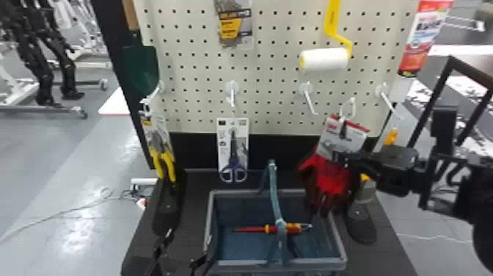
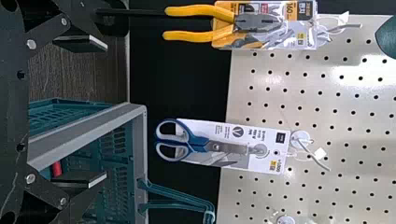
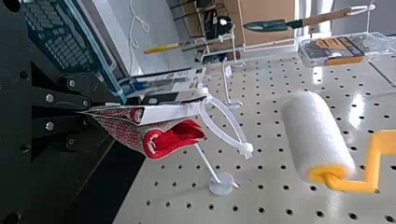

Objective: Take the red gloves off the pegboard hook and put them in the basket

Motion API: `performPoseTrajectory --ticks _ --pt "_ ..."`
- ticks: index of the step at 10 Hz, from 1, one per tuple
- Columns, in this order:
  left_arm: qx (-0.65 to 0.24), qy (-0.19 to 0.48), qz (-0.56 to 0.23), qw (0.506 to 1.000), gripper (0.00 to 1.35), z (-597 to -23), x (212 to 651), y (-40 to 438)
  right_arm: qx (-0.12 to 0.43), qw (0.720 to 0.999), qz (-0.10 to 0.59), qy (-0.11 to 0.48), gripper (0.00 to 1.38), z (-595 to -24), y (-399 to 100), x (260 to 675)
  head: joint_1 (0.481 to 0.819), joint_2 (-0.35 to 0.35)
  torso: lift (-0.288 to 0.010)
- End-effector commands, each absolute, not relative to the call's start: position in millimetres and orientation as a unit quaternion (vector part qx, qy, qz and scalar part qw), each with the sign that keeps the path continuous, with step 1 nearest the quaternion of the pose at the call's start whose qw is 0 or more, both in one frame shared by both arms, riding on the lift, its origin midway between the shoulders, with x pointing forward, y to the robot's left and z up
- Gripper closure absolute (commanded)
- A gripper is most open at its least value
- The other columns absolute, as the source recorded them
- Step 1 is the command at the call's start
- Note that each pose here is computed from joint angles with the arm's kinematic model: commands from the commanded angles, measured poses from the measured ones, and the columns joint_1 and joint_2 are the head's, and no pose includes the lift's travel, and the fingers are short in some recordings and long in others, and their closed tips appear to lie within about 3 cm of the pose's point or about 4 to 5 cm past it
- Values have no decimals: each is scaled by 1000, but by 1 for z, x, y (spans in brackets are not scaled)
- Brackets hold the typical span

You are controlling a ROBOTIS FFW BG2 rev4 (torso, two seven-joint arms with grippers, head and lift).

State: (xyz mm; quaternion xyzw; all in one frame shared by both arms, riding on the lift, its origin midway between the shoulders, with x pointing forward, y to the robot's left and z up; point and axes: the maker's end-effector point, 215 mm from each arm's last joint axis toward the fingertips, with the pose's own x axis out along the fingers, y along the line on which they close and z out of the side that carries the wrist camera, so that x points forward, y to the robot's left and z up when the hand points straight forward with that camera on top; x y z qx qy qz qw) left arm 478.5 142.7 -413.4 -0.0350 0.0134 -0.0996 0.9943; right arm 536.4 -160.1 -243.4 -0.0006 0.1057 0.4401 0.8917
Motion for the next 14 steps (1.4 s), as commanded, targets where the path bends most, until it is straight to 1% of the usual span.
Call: performPoseTrajectory --ticks 1,2,4,5,7,8,9,10,11,12,13,14 --pt "-34 13 -100 994 320 -413 479 143 22 879 458 130 1291 -263 -142 527 549 0 -100" --pt "-33 13 -102 994 320 -413 479 142 35 870 471 139 1291 -271 -130 521 549 0 -100" --pt "-35 13 -100 994 320 -412 480 143 78 842 506 168 1291 -310 -101 507 549 0 -100" --pt "-36 11 -99 994 320 -411 480 143 103 834 514 174 1291 -331 -91 509 549 0 -100" --pt "-36 10 -99 994 320 -410 481 143 121 826 519 183 1291 -358 -87 518 549 0 -100" --pt "-36 10 -99 994 320 -410 481 143 126 825 518 188 1027 -369 -89 522 549 0 -100" --pt "-36 10 -99 994 320 -410 481 143 126 825 518 188 398 -371 -90 523 549 0 -100" --pt "-36 9 -98 995 320 -410 481 144 126 825 518 187 21 -371 -91 524 549 0 -100" --pt "-36 9 -98 994 320 -410 480 144 126 825 518 187 84 -371 -91 524 549 0 -100" --pt "-36 9 -98 995 321 -409 481 144 126 825 518 185 190 -371 -90 524 549 0 -100" --pt "-35 9 -98 995 320 -409 481 144 127 825 518 185 252 -371 -90 523 549 0 -100" --pt "-35 9 -98 995 320 -409 481 144 127 825 518 185 280 -371 -90 523 549 0 -100"
